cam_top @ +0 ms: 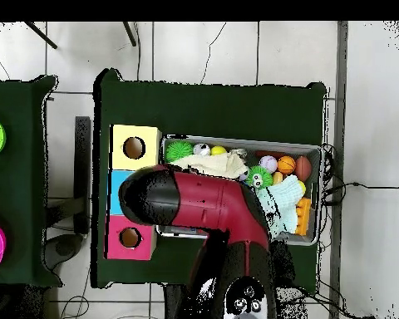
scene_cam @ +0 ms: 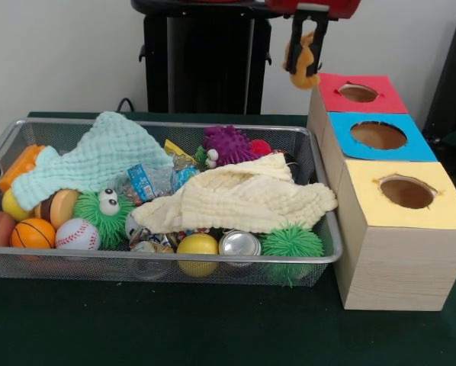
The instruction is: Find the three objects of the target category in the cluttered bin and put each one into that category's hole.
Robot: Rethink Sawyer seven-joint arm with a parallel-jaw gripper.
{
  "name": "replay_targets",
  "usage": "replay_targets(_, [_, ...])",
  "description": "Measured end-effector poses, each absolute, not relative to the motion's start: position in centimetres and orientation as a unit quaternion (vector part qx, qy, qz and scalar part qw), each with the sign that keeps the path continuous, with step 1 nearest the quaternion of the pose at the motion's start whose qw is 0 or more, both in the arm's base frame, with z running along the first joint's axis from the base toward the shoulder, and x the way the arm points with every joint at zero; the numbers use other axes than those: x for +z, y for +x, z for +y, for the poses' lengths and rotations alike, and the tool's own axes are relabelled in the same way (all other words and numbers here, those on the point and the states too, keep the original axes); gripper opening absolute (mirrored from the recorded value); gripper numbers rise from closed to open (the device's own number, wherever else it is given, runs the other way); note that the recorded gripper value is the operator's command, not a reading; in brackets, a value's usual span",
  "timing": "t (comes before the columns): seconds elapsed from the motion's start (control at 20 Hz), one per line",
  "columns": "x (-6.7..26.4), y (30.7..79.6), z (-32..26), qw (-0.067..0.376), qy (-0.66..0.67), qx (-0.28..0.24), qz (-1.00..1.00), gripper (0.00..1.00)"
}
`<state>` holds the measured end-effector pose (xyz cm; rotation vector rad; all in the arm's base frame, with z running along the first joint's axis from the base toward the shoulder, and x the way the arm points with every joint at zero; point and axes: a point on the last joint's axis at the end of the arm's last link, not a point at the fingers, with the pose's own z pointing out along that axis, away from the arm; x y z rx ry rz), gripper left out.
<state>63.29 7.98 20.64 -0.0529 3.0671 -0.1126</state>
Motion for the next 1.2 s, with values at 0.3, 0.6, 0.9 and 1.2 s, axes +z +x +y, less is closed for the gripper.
replay_targets(0.3, [19.9,62.6,10.0,0.031,-0.022,-0.036,0.999,0.0])
replay_targets(0.6, [19.3,62.1,10.9,0.032,-0.019,-0.036,0.999,0.0])
replay_targets(0.9, [18.0,60.1,11.8,0.023,-0.005,-0.038,0.999,0.0])
replay_targets(1.2, [17.8,59.3,12.2,0.02,0.002,-0.042,0.999,0.0])
